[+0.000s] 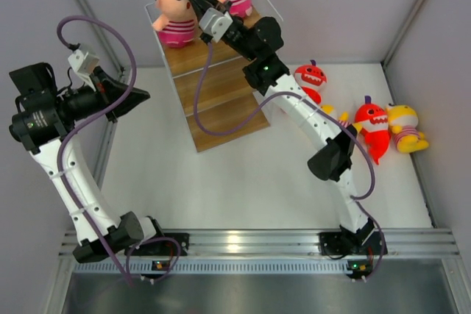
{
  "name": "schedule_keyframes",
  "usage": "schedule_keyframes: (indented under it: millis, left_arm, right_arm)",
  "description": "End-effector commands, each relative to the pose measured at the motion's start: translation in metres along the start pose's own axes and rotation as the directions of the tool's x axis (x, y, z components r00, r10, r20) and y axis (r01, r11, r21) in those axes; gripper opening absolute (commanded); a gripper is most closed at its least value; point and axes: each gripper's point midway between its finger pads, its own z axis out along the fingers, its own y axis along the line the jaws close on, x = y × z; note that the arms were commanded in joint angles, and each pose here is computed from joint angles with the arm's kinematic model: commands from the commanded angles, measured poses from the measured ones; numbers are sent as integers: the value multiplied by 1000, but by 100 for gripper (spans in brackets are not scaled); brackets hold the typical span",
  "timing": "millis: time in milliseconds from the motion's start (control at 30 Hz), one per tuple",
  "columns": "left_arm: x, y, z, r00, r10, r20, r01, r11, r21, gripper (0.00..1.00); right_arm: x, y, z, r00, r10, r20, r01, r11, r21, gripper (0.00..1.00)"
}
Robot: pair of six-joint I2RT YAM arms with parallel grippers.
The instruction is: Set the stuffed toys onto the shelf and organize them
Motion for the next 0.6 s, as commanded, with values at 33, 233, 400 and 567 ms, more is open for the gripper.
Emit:
schedule_keyframes:
  millis: [33,233,400,567]
  left_arm:
    - [-4,-4,0,998,56,21,-56,998,21,0]
    - [-1,-2,0,999,50,18,-50,999,19,0]
    - [1,-2,0,999,42,19,-43,999,23,0]
    - [1,-3,0,999,39,21,-40,999,27,0]
  right_arm:
    - [-27,-22,5,993,-30,114,22,997,76,0]
    - [-17,-8,8,993,-22,114,14,997,74,1]
    - [-12,5,12,994,-15,106,9,998,57,18]
    - [-15,-2,12,993,-3,115,-8,995,95,26]
